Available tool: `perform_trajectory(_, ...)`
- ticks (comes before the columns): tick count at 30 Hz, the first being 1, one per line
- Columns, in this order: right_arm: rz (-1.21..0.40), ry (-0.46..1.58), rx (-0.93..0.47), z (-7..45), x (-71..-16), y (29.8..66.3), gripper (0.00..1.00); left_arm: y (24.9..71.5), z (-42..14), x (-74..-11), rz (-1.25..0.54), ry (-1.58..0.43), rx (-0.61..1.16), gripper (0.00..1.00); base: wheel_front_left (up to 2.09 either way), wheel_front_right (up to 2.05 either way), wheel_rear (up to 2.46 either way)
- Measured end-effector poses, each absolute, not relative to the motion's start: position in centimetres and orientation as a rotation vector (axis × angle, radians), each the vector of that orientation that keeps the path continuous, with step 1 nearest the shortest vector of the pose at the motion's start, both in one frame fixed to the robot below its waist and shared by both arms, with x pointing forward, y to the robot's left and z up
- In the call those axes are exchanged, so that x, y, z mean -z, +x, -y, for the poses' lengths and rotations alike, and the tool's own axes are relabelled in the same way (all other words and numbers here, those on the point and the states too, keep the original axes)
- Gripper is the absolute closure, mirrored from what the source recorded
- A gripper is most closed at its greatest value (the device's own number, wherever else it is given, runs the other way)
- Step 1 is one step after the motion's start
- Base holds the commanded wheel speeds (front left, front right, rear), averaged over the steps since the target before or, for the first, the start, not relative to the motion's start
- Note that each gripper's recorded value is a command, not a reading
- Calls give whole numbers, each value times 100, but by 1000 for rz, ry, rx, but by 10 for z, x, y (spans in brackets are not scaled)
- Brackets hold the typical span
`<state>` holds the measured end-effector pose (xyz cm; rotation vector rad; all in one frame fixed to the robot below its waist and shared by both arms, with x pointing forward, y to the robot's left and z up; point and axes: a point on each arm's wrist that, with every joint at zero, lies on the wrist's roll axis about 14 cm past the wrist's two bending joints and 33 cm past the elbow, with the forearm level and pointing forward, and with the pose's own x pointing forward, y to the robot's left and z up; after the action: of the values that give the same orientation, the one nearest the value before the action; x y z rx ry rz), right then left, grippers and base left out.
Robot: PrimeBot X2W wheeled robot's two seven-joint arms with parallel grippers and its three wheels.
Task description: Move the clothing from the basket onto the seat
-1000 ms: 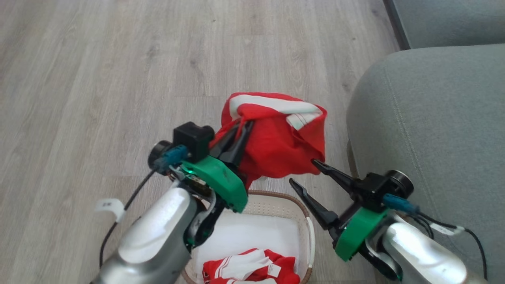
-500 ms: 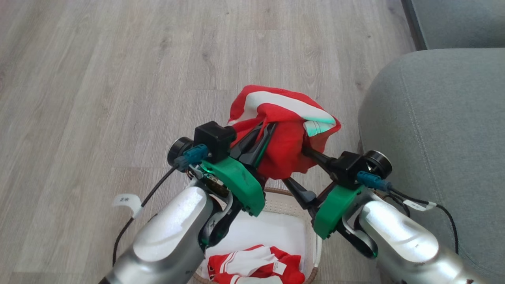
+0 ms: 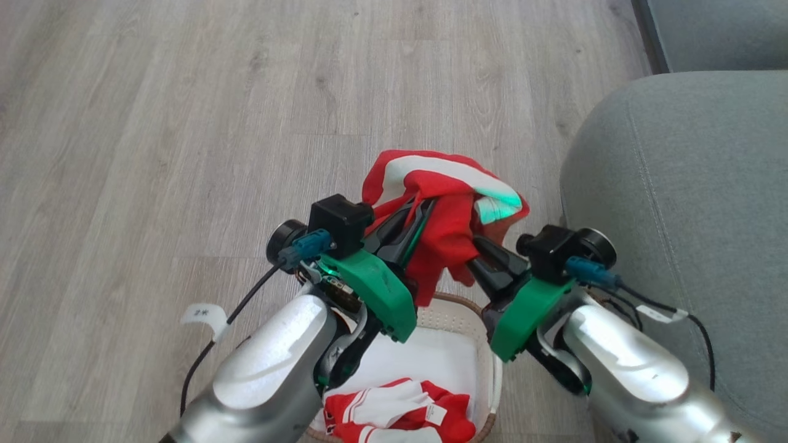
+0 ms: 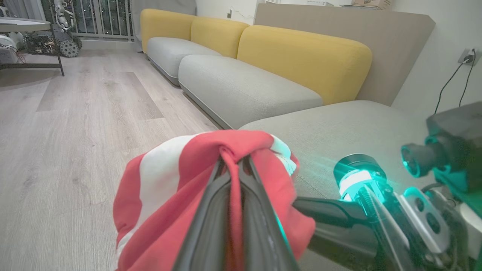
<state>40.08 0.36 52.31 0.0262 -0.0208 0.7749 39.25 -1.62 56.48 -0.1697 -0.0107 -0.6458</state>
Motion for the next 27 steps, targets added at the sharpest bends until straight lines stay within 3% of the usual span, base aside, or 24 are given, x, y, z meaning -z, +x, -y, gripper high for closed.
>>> perform_trajectory(14, 74, 165, -672, 25, -547, 407, 100, 396, 18, -561, 7, -172, 641, 100, 0, 0, 0)
perform_trajectory(16, 80, 174, -655, 30, -549, 408, 100, 396, 20, -561, 9, -174, 643, 67, 0, 0, 0)
perform_trajectory(19, 100, 196, -623, 41, -555, 409, 100, 396, 24, -560, 7, -176, 654, 54, 0, 0, 0)
perform_trajectory(20, 106, 199, -607, 46, -556, 410, 100, 395, 25, -560, 6, -175, 658, 38, 0, 0, 0)
perform_trajectory(21, 110, 200, -586, 54, -557, 411, 100, 395, 26, -559, 3, -174, 662, 7, 0, 0, 0)
perform_trajectory(22, 113, 201, -563, 63, -557, 411, 100, 394, 28, -557, -1, -172, 668, 0, 0, 0, 0)
perform_trajectory(27, 141, 219, -462, 99, -561, 407, 100, 389, 40, -556, -6, -171, 707, 0, 0, 0, 0)
